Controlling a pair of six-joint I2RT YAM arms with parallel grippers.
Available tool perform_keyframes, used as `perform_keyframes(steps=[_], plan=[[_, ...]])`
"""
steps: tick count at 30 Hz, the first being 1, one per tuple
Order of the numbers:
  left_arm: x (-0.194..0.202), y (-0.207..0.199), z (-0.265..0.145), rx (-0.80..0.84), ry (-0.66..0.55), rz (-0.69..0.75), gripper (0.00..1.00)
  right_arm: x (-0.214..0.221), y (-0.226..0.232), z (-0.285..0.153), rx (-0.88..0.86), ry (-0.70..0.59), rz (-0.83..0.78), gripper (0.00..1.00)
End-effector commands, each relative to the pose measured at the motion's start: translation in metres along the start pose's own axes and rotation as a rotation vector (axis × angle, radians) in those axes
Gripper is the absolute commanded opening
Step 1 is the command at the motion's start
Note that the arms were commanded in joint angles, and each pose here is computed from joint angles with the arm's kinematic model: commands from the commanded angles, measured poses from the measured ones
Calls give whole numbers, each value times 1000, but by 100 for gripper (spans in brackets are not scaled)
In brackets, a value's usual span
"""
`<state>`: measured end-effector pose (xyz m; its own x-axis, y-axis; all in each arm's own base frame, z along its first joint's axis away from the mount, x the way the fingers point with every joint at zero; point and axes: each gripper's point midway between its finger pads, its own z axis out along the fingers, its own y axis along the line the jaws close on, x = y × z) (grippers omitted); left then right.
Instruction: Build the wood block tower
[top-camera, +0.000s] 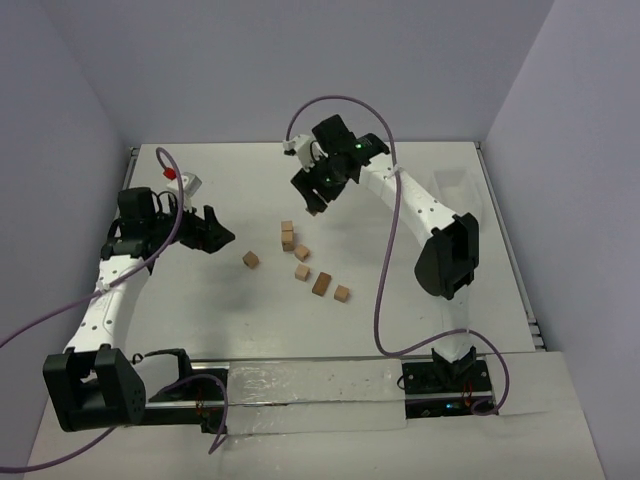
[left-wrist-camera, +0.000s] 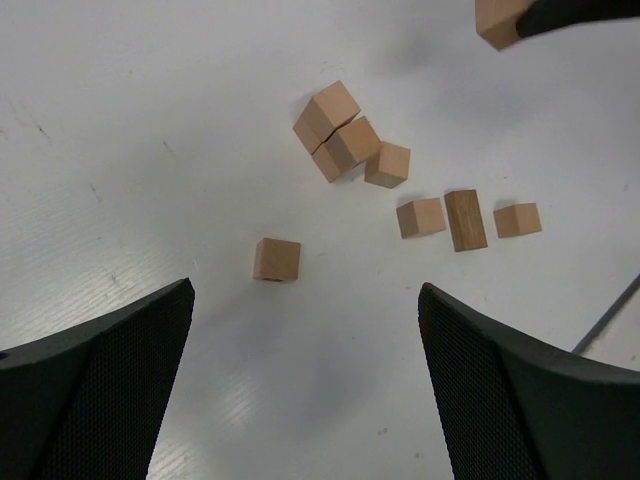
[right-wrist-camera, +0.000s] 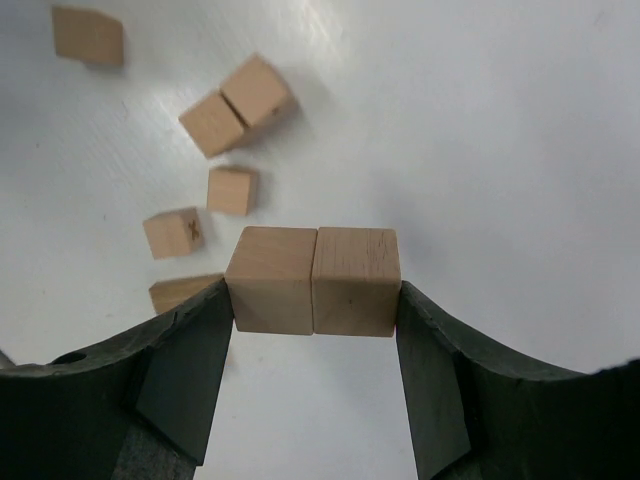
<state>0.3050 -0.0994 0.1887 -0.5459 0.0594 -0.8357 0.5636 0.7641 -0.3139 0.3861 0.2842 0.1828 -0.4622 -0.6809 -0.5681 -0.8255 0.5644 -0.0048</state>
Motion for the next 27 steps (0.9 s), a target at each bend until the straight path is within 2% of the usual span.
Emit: perform_keyframes(steps=[1,2,7,16,27], plan=[[-31,-10,-20,92,-98,33,99,-4,4,5,-88,93,-229,0],[-32,-10,-23,104,-106,29,99,2,6,13,-102,139,-261,0],[-37,-7,-33,121,-135,15,99,-4,23,25,-113,142,-417,0],[-44,-3,-45,105,-196,-5,99,-24,60,36,-194,70,-486,0],[-47,-1,-58,136,-240,-24,99,-17,79,59,-238,102,-592,1]])
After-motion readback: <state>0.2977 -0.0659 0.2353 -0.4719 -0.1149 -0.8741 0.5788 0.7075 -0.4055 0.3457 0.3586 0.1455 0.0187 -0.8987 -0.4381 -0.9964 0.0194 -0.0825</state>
